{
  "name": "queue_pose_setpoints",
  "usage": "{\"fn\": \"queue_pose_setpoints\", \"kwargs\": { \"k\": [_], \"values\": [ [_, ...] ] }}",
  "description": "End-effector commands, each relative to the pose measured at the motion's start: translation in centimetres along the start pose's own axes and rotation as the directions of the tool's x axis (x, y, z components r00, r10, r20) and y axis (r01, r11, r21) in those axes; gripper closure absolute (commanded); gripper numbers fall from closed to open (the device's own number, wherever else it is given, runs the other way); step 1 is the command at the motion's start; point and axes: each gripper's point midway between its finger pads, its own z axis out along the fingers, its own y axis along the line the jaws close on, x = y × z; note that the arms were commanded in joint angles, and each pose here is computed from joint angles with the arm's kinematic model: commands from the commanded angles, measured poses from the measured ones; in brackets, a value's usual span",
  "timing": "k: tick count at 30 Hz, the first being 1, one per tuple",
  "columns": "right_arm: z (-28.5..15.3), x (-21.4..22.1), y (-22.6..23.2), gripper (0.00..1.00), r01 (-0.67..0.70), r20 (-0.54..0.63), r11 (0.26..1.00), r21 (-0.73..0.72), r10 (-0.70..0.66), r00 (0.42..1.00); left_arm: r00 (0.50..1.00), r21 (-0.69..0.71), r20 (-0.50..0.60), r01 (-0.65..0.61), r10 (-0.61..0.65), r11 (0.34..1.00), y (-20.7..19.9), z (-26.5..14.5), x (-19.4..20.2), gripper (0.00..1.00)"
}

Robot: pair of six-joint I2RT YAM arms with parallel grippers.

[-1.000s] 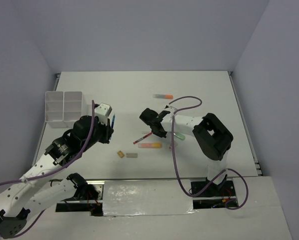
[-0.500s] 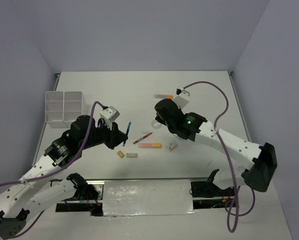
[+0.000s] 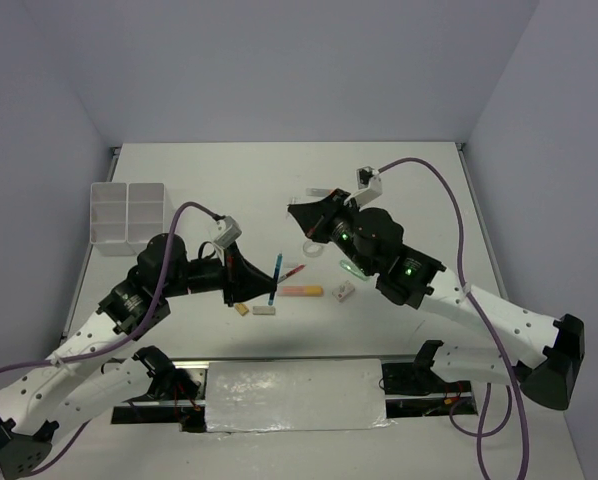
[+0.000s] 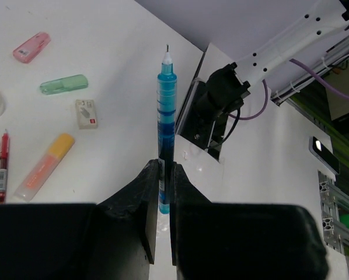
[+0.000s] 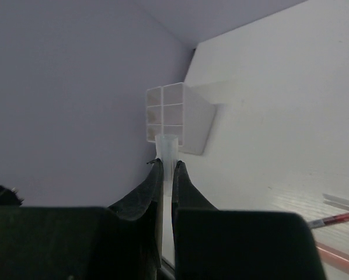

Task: Sort the stationery into containers
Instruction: Close the pen cap on the pen.

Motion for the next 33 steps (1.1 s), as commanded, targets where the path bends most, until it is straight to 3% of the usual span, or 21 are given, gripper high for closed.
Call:
{"fn": "queue_pose_setpoints", "kwargs": {
  "k": [1,7,18,33],
  "values": [
    [-1.8,-1.3,5.1,1.00,-0.014,0.041,0.972,-0.234,0.024,0.999,0.999,0.101,0.046,-0.032,0.027,0.994,-2.0,0.0,-1.3,1.00],
    [-4.1,-0.8,7.8,1.00,-0.061,0.019,0.928,-0.369,0.074,0.997,0.998,0.115,0.061,-0.021,0.014,0.993,-2.0,0.3,-1.3,1.00],
    [-5.0,0.4,8.7,1.00,-0.015,0.018,0.917,-0.399,0.024,1.000,0.995,0.080,0.098,-0.033,0.025,0.996,-1.9,-0.3,-2.2,1.00],
    [-6.3,0.3,7.9,1.00,0.082,0.111,0.891,-0.446,-0.036,0.993,0.989,0.067,0.146,-0.001,-0.008,0.998,-1.5,-0.2,-2.9,1.00]
  ]
}}
